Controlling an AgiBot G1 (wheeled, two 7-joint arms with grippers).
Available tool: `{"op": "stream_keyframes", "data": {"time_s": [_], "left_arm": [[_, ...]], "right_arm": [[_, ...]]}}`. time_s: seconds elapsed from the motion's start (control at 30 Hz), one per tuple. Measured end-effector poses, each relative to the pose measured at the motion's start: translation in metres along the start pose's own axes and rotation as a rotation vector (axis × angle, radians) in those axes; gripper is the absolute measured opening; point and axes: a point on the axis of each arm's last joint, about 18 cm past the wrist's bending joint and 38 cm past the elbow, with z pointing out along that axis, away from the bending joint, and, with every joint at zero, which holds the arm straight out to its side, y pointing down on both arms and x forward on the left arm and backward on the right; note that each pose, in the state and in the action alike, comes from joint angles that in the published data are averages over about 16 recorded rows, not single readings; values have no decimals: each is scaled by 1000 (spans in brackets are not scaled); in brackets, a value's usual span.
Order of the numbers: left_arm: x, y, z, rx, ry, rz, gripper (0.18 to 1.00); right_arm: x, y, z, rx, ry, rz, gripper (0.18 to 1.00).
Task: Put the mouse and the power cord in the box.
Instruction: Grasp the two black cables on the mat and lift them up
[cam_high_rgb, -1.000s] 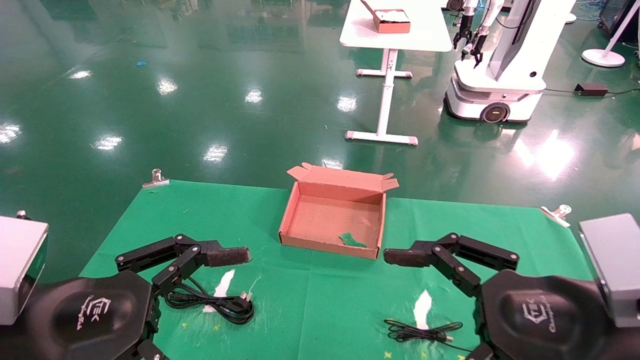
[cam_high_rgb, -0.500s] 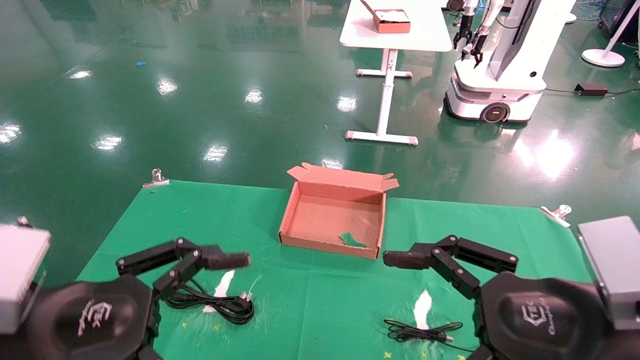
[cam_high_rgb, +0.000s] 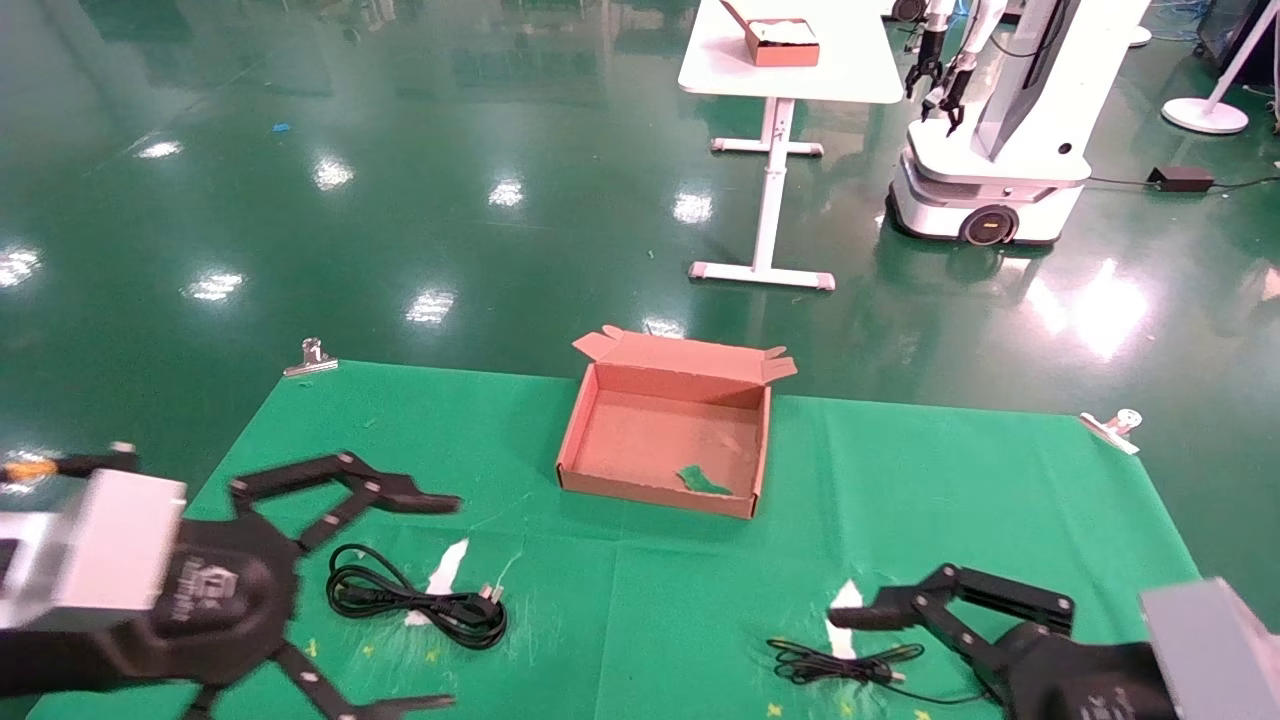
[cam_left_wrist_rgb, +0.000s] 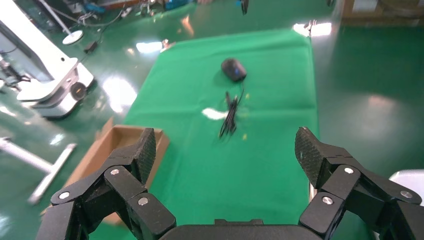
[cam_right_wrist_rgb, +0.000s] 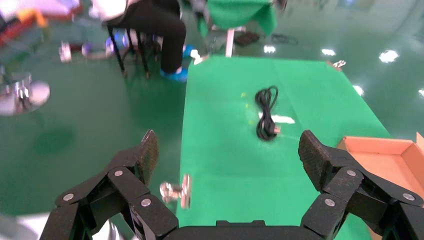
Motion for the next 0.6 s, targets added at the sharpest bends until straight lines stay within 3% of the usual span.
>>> {"op": "stream_keyframes", "data": {"time_s": [0.3,0.6], "left_arm": [[22,16,-20,-138,44,9,1000],[5,73,4,-326,115,78,1000]], "right_arm": [[5,15,-3,-141,-30,-63,1001],[26,61,5,-301,-49,-72,1001]]}}
